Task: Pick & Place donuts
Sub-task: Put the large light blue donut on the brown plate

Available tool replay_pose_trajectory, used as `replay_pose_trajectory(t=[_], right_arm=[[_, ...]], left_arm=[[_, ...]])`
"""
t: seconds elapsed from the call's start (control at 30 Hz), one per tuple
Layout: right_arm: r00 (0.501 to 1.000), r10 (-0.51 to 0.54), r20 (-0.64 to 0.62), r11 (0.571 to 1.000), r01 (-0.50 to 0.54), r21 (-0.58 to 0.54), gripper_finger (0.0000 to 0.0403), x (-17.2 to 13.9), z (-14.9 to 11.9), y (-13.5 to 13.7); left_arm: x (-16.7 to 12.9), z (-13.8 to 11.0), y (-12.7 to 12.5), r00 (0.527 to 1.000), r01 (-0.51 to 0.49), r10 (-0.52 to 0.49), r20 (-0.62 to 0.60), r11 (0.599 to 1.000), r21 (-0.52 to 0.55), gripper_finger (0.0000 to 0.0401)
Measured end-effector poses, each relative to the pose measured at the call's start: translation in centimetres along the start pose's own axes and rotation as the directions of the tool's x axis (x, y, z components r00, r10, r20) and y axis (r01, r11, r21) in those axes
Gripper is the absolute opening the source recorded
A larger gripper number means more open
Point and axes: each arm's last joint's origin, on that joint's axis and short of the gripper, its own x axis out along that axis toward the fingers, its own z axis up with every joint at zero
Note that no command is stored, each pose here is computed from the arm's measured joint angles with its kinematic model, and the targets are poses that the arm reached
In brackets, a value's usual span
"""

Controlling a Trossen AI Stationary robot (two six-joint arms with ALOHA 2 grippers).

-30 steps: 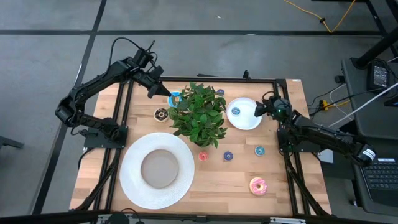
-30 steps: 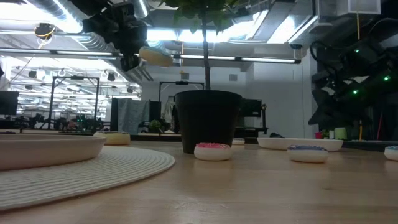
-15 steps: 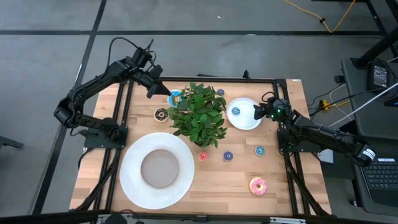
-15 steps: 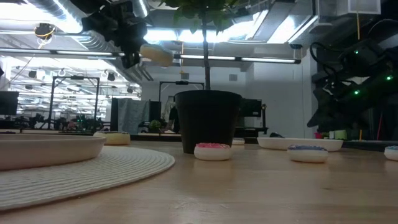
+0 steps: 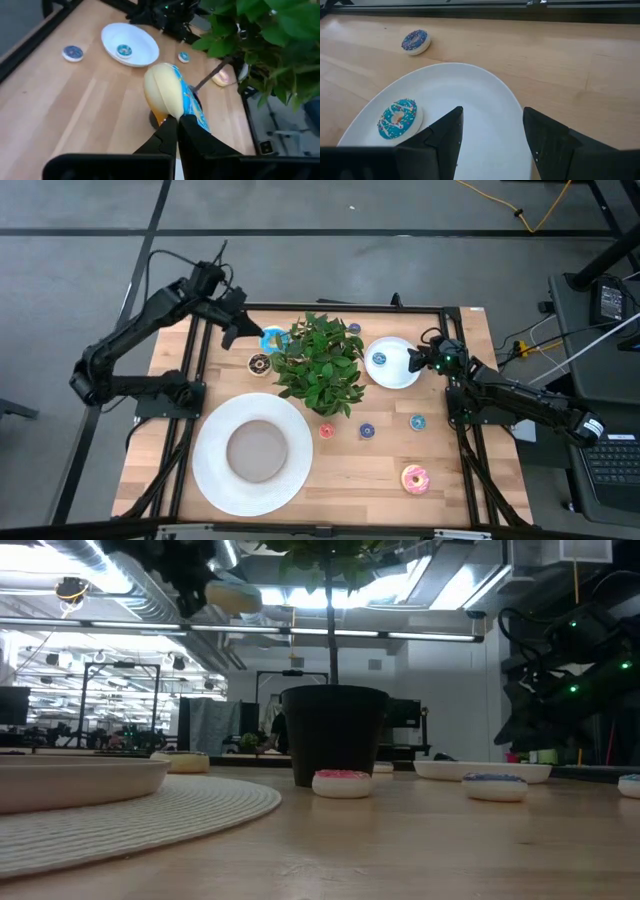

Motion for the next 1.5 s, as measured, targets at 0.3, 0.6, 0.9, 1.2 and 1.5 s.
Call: replay_pose_trajectory(t=[0.3, 0.6, 0.9, 1.2, 1.5], right_arm=[[1.0, 0.0, 0.0, 1.0, 0.0, 0.0, 0.0207, 0.0, 0.0, 0.0], [1.0, -0.001, 0.0, 1.0, 0.001, 0.0, 0.0207, 0.0, 0.0, 0.0], [1.0, -0.001, 0.0, 1.0, 0.001, 0.0, 0.0207, 0.0, 0.0, 0.0], [1.0, -0.001, 0.0, 1.0, 0.001, 0.0, 0.0207, 0.0, 0.0, 0.0], [1.0, -0.001, 0.0, 1.0, 0.001, 0.0, 0.0207, 0.0, 0.0, 0.0]], left_arm=[[-0.2, -5.7, -1.2, 0.992, -0.089, 0.104, 0.075, 0.98, -0.18, 0.0002], [-0.8, -10.6, -1.8, 0.964, -0.181, 0.239, 0.119, 0.912, -0.368, 0.0002], [-1.4, -14.0, -3.1, 0.932, -0.224, 0.33, 0.151, 0.85, -0.476, 0.0002], [-1.5, -16.5, -4.0, 0.934, -0.17, 0.314, 0.171, 0.811, -0.56, 0.0002], [-0.8, -17.1, -4.9, 0.949, -0.129, 0.264, 0.171, 0.822, -0.554, 0.0002]])
